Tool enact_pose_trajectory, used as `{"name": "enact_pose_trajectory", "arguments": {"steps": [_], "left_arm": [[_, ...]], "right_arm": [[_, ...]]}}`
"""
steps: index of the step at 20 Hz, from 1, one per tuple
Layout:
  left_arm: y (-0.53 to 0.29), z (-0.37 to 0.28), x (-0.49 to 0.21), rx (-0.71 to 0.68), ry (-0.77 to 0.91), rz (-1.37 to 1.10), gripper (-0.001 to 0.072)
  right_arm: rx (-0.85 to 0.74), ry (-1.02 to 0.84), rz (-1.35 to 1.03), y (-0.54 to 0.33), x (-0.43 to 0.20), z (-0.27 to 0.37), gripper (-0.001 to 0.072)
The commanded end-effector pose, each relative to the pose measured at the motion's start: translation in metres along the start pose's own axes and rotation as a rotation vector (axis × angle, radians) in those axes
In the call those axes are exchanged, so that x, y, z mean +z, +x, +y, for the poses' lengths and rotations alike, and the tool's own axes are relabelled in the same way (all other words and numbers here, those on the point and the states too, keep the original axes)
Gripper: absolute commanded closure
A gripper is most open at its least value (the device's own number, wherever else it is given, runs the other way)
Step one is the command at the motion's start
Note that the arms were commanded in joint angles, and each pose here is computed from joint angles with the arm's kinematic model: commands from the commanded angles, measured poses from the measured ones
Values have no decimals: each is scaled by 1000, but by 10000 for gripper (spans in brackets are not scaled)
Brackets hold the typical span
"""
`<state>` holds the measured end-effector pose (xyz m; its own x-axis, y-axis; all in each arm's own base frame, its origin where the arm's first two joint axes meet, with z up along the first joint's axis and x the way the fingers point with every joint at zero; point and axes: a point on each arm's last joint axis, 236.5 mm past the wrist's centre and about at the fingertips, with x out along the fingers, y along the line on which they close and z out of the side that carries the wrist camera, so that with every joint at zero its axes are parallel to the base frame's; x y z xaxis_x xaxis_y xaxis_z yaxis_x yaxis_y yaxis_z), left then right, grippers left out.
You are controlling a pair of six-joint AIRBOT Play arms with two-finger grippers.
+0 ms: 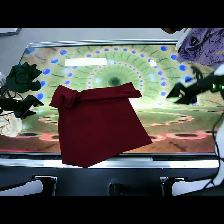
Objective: Fold the clothes and pants, and hang the long-sleeved shirts on hangers.
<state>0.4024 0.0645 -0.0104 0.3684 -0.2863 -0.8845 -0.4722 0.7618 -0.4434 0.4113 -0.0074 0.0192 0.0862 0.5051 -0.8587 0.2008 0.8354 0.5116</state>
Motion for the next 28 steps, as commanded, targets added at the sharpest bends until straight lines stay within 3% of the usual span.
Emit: {"name": "enact_pose_trajectory", "arguments": {"steps": [1, 7, 13, 17, 18, 20, 21, 23, 25, 28], "left_arm": [[7, -8, 5, -47, -15, -13, -13], [7, -10, 4, -57, -20, -12, -13], [7, -11, 3, -60, -25, -5, -13], [7, -11, 3, -60, -29, -4, -13], [7, -11, 3, -60, -29, -5, -13], [7, -11, 3, -60, -29, -4, -13], [7, -11, 3, -59, -29, -4, -13], [7, -11, 3, -59, -29, -4, -13], [7, -11, 3, -59, -30, -4, -13], [9, -10, 2, -58, -31, 0, -13]], "right_arm": [[43, 74, 78, 46, -76, -25, 114], [146, 161, 122, 112, -154, -24, 115], [210, 200, 103, 131, -165, -19, 125], [248, 221, 100, 137, -171, -14, 179], [249, 224, 108, 139, -174, -15, 205], [255, 223, 112, 142, -179, -15, 326], [249, 225, 106, 143, -178, -16, 343], [259, 217, 78, 143, -171, -15, 655], [284, 194, 29, 136, -154, -8, 685], [71, 129, -81, 90, -86, -34, 685]]}}
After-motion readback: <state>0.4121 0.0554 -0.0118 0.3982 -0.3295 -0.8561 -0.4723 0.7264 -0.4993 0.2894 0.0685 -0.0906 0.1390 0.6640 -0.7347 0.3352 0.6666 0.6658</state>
